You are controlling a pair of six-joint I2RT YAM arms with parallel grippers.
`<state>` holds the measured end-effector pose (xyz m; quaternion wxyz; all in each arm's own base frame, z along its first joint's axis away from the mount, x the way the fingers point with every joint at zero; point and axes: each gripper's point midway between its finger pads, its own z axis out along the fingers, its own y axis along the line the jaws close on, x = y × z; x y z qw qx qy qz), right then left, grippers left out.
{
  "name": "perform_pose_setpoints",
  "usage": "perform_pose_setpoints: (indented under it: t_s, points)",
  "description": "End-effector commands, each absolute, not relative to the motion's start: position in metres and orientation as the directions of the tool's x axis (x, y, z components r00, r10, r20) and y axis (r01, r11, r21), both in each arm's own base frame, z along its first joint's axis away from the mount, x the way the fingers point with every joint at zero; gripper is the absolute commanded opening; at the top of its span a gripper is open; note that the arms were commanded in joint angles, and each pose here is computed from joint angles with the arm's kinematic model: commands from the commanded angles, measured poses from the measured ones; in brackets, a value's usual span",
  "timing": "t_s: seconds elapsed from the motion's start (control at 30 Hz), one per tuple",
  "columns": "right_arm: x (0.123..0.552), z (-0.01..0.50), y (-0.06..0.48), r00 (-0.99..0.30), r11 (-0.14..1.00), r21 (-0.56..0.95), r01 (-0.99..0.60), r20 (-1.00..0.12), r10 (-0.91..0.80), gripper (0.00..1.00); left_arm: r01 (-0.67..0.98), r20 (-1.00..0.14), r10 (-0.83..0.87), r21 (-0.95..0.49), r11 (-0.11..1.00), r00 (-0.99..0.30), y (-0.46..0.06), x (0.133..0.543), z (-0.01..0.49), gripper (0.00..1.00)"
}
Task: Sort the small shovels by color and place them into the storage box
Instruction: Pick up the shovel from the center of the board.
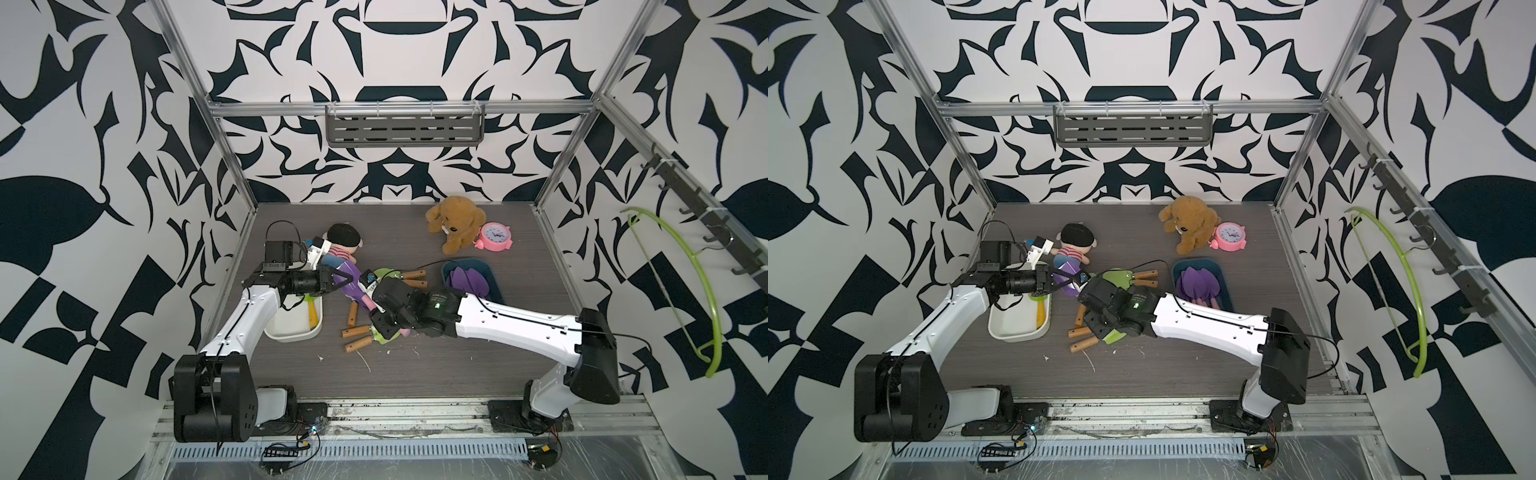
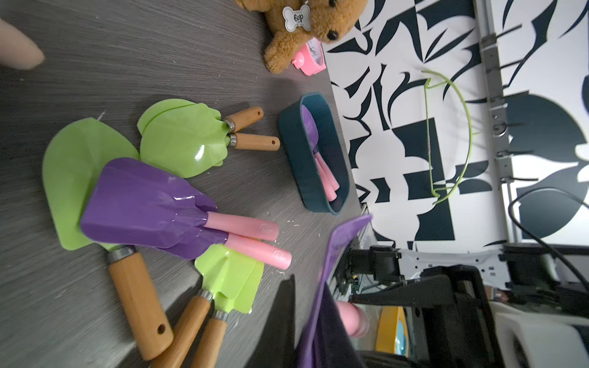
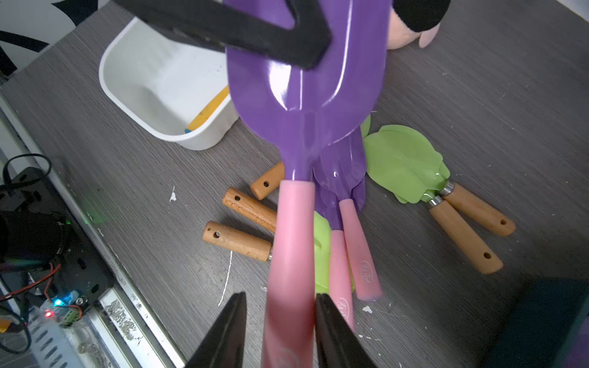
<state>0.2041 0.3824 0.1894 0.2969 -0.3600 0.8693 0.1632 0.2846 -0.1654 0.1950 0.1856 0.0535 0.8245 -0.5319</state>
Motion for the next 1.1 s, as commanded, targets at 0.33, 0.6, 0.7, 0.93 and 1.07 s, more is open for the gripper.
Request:
perform_pose_setpoints:
  t_s: [0.33, 0.6, 0.7, 0.93, 1.07]
  points:
    - [0.231, 0.228, 0.384, -0.634, 0.663, 0.242, -0.709, -0.631, -0.448, 0.40, 0.018, -0.103, -0.229, -0.937, 0.349, -0.968, -0.169, 0.293, 0.190, 0.00]
    - [0.237, 0.222, 0.395, -0.641, 0.646, 0.258, -0.718, -0.605, -0.472, 0.40, 0.033, -0.108, -0.203, -0.940, 0.339, -0.973, -0.176, 0.289, 0.194, 0.00]
    - [0.239, 0.218, 0.395, -0.650, 0.652, 0.257, -0.713, -0.591, -0.478, 0.38, 0.042, -0.115, -0.197, -0.939, 0.340, -0.974, -0.177, 0.288, 0.194, 0.00]
    - [0.244, 0.213, 0.387, -0.664, 0.679, 0.237, -0.695, -0.574, -0.479, 0.10, 0.074, -0.140, -0.174, -0.937, 0.340, -0.975, -0.181, 0.287, 0.198, 0.03]
    - [0.251, 0.215, 0.369, -0.671, 0.713, 0.204, -0.671, -0.576, -0.467, 0.03, 0.156, -0.222, -0.142, -0.915, 0.372, -0.965, -0.185, 0.288, 0.202, 0.36]
